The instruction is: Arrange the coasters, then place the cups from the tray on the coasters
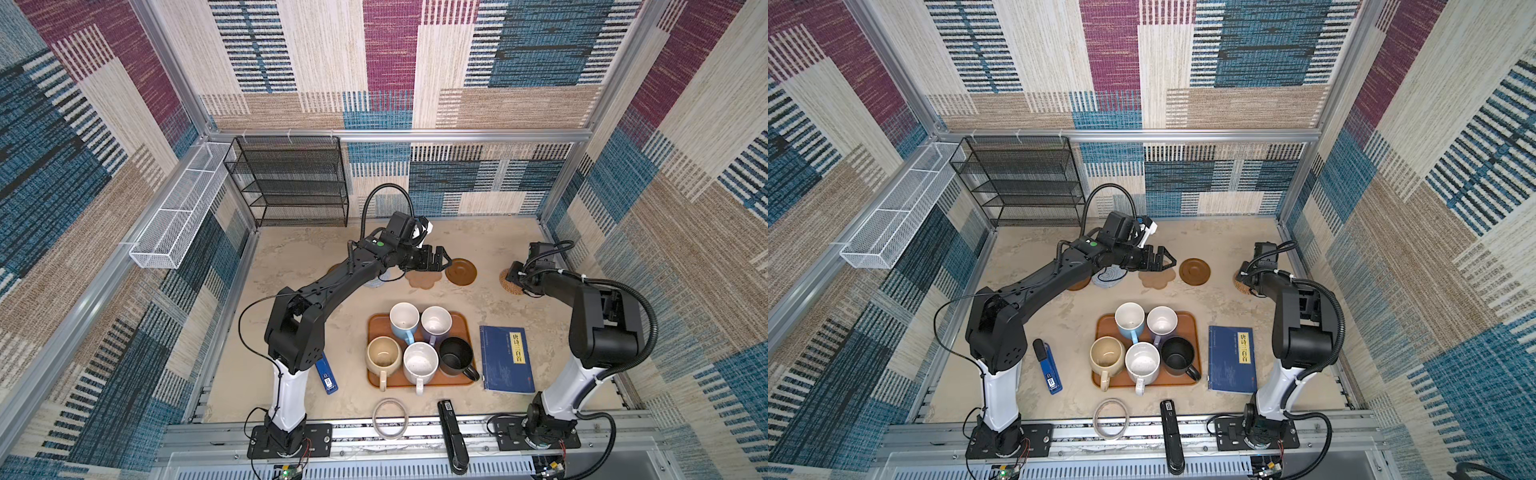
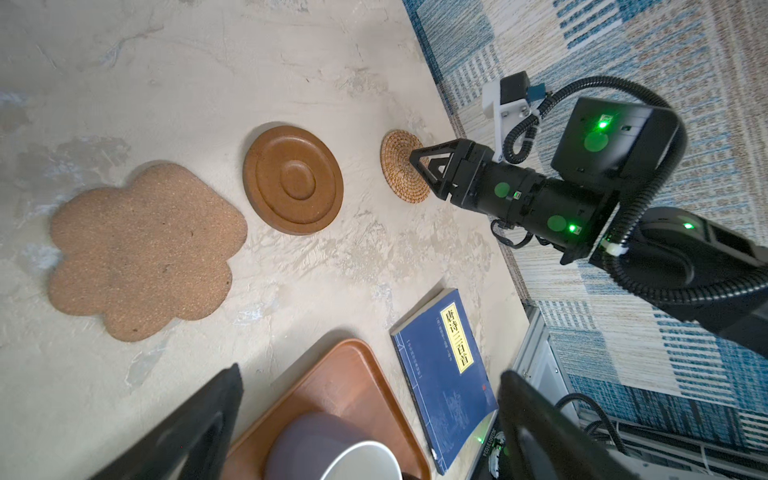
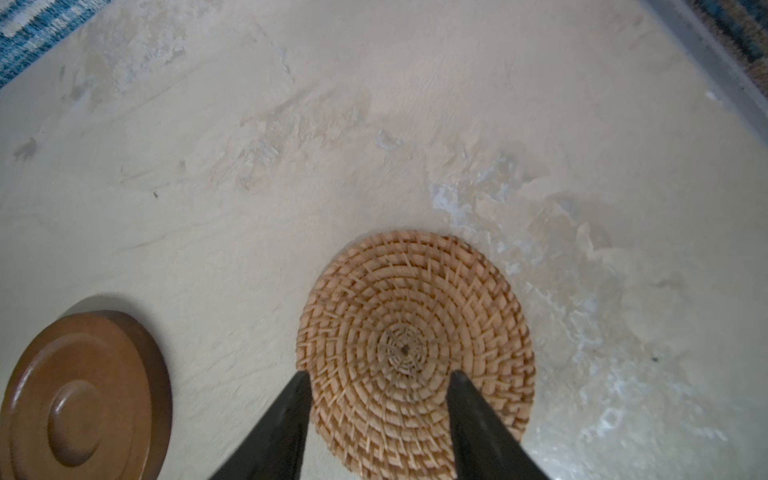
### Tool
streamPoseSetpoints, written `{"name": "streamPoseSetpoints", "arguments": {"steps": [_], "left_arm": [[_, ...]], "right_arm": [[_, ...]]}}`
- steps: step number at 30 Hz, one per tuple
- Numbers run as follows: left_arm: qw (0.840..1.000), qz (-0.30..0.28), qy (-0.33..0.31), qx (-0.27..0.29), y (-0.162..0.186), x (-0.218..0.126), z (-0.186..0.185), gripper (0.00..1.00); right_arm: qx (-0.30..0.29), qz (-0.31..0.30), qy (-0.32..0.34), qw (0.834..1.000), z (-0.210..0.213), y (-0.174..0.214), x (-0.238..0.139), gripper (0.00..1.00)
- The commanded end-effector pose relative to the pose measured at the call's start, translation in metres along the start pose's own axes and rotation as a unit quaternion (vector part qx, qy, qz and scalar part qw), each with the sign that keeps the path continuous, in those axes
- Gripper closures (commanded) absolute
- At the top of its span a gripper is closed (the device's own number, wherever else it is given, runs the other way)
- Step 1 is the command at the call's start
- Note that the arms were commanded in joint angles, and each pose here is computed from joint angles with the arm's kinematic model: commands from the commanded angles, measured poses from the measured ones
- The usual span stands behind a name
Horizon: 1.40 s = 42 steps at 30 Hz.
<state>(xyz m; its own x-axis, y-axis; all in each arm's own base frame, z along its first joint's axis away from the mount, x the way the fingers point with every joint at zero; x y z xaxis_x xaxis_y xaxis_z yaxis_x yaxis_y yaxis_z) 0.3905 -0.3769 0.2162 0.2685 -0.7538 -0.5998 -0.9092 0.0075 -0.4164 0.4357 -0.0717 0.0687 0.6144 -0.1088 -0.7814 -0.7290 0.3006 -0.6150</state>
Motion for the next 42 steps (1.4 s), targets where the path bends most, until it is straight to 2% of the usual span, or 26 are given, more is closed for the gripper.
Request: {"name": "streamPoseSetpoints", "arguments": {"steps": [1, 6, 7, 12, 19, 42], "left_arm": [[1.0, 0.011, -0.001, 0.008, 0.003, 0.005, 0.002, 0.02], [1.0, 0.013, -0.012, 0.01, 0.005, 0.007, 0.008, 0.02], [1.0, 0.012, -0.015, 0.011, 0.005, 0.007, 0.009, 0.03], [1.0, 0.013, -0.018, 0.009, 0.009, 0.006, 0.012, 0.02], [0.999, 0.004, -0.039, 0.016, 0.015, -0.008, 0.018, 0.02], [0.998, -0.013, -0.054, 0.011, 0.029, -0.041, 0.018, 0.02]], "right_arm": [[-0.003, 0.008, 0.006, 1.0, -0.002, 0.002, 0.009, 0.47], [-0.003, 0.035, -0.007, 0.999, 0.002, 0.012, 0.024, 0.52], [-0.005, 0.038, -0.014, 0.999, 0.005, 0.013, 0.027, 0.56], [-0.028, 0.061, -0.042, 0.997, 0.025, 0.021, 0.039, 0.56], [-0.057, 0.076, -0.037, 0.995, 0.042, 0.026, 0.049, 0.56], [-0.075, 0.074, -0.077, 0.991, 0.067, 0.036, 0.026, 0.56]]}}
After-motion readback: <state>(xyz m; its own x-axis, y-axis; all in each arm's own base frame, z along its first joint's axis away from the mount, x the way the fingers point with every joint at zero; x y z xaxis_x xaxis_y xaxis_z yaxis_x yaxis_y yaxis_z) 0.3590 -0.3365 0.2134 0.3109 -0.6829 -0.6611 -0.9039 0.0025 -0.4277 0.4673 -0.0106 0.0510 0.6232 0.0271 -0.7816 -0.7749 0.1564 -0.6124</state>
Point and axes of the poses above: each gripper's point midway between its finger pads, its own x axis out along the fingers, its own z axis along the line the jaws close on, y = z × x, the point moved 2 cm from there along -x, back along the fingers, and after that the axes turned 10 degrees about -x, right-handed, at the moved point
